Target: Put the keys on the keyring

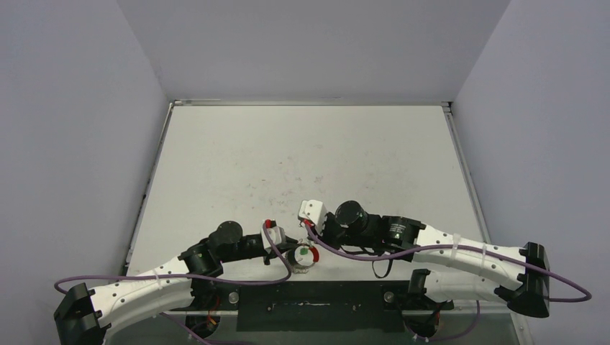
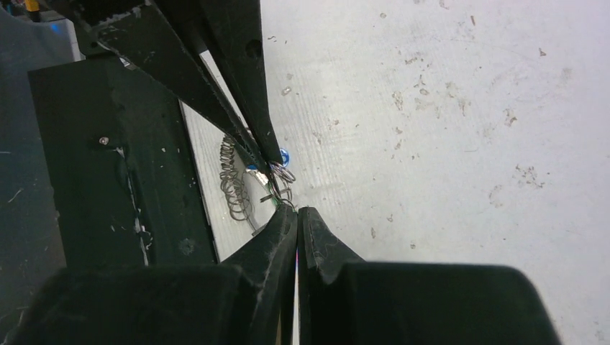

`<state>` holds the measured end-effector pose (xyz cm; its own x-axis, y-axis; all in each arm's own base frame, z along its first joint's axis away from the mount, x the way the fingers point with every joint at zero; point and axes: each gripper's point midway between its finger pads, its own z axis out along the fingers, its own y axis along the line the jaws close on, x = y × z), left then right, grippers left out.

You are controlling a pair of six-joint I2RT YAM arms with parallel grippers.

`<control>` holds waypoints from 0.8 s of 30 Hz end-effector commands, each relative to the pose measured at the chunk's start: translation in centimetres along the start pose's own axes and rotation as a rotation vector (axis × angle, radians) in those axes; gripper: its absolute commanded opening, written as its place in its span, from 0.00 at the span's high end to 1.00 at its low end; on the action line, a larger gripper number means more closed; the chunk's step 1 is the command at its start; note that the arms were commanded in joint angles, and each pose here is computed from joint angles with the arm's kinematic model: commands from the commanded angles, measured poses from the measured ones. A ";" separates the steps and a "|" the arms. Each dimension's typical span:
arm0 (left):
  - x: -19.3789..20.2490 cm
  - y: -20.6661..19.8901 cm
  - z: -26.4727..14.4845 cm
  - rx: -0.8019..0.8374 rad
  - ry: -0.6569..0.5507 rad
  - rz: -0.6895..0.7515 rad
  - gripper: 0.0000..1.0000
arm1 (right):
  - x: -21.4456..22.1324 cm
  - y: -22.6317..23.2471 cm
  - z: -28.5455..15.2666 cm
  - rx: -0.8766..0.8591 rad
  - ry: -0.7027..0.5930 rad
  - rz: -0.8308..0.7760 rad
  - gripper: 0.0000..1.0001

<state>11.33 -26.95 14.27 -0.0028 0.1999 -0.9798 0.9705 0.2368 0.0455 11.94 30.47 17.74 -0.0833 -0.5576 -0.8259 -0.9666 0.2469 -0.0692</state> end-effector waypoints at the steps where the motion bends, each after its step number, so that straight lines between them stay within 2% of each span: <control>1: -4.0 0.1 0.1 0.002 -0.119 0.022 1.00 | -2.3 -1.4 -0.9 0.128 -0.105 -0.045 1.00; 10: -4.0 0.1 0.2 0.005 -0.122 0.019 1.00 | -2.1 -1.1 -0.1 0.201 -0.097 -0.104 1.00; 24: -4.1 0.1 0.1 0.002 -0.127 0.019 1.00 | -1.7 0.1 1.3 0.173 -0.061 -0.129 1.00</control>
<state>11.38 -27.07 14.63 -0.0029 0.1845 -0.9828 0.9700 0.2394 0.0421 12.00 31.61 17.48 0.0369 -0.5716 -0.8197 -0.9210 0.2988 -0.2498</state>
